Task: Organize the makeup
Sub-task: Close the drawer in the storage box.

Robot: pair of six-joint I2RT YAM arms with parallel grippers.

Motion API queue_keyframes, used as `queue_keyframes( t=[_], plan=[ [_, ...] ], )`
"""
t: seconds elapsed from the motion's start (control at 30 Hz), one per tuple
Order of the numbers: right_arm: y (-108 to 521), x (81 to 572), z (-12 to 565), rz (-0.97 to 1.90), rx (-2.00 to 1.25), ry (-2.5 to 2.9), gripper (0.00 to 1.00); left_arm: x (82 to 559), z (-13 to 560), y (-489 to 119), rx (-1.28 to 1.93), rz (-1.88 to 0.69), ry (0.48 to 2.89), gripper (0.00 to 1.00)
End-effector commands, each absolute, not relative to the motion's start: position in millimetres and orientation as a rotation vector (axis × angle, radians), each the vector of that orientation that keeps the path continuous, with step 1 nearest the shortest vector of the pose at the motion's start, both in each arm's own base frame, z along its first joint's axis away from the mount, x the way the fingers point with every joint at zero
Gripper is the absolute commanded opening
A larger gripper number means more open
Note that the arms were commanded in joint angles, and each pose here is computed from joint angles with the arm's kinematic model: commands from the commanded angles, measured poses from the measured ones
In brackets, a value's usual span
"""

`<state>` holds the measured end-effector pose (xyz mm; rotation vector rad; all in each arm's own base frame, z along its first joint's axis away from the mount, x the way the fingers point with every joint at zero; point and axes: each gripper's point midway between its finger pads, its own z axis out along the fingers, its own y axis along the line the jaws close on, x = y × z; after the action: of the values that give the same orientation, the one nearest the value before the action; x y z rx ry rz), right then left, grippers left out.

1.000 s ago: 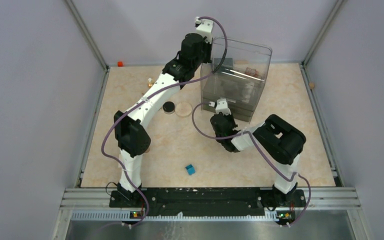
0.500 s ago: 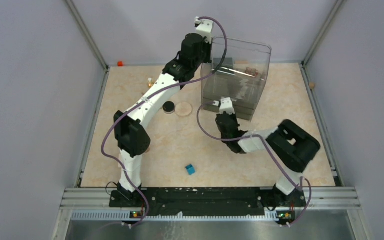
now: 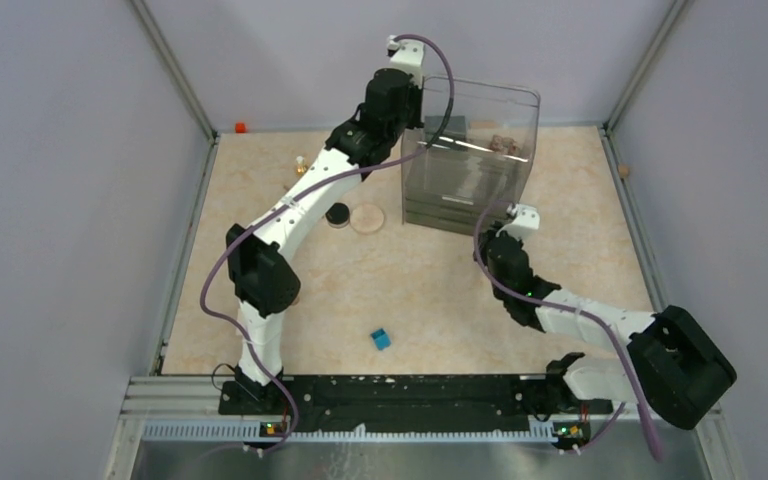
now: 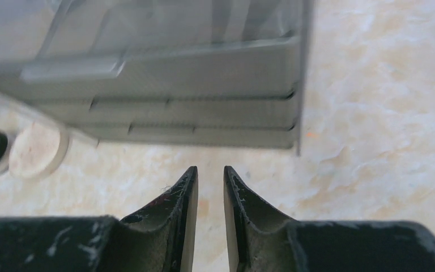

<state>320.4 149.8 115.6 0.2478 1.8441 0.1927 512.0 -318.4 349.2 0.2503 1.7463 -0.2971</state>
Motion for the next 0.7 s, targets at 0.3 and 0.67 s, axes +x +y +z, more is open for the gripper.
queue_keyframes(
  t=[0.3, 0.67],
  plan=[
    [107, 404, 170, 0.294, 0.344, 1.739, 0.23, 468, 315, -308, 0.273, -0.348, 1.947, 0.0],
    [111, 419, 177, 0.505, 0.286, 1.755, 0.25, 459, 313, -315, 0.296, -0.414, 1.954, 0.08]
  ],
)
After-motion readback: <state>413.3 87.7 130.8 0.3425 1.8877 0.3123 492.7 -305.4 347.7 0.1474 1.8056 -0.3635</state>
